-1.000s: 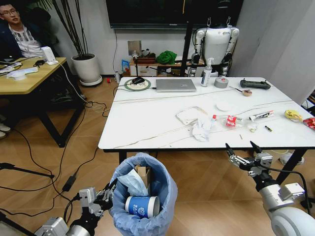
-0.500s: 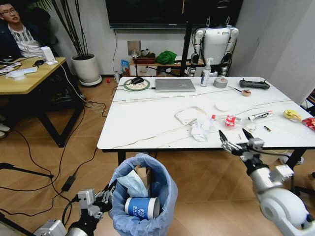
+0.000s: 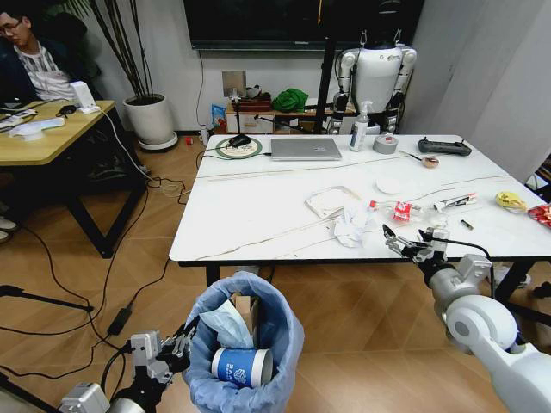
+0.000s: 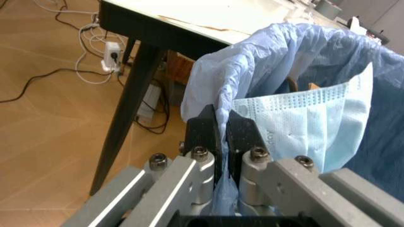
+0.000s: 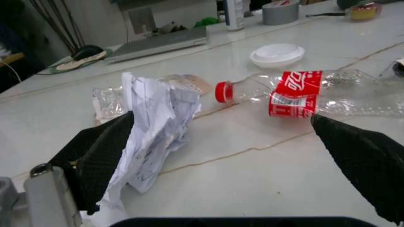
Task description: Pick up the trash bin and place the trash from the table into it.
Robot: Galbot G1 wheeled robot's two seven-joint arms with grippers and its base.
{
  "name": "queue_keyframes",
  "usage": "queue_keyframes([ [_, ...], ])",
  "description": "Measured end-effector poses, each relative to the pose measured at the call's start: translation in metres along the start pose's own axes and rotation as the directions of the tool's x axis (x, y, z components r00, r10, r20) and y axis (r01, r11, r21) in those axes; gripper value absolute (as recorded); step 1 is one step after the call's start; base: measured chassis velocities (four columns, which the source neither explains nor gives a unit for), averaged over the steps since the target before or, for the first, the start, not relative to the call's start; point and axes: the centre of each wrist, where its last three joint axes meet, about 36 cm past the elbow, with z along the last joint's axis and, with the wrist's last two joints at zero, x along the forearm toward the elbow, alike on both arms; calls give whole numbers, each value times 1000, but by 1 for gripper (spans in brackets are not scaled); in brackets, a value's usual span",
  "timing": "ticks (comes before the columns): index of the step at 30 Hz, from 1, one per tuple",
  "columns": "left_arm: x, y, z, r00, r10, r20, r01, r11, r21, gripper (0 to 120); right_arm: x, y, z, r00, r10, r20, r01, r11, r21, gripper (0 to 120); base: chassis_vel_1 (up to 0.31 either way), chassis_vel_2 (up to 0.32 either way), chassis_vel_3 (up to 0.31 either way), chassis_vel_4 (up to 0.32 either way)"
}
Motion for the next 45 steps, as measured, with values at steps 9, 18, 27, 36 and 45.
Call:
queue_keyframes([
  [9,-3,3,-1,1000,-7,7,7,1000,5,0,-26,15,-7,998,-53,-17,53,998,-28,100,0,0,0,0],
  [18,-8,5,-6,1000,-8,12,7,1000,20,0,-53,35,4,993,-91,-77,86,994,-72,100,0,0,0,0],
  [27,-9,4,-4,1000,-9,10,8,1000,27,0,-68,35,14,991,-86,-106,77,994,-81,100,0,0,0,0],
  [36,-9,4,-4,1000,-10,10,10,1000,29,0,-78,33,24,989,-83,-123,72,993,-97,80,0,0,0,0],
  [45,-10,4,-5,1000,-9,14,8,1000,29,0,-76,30,24,989,-86,-122,73,992,-104,50,0,0,0,0],
])
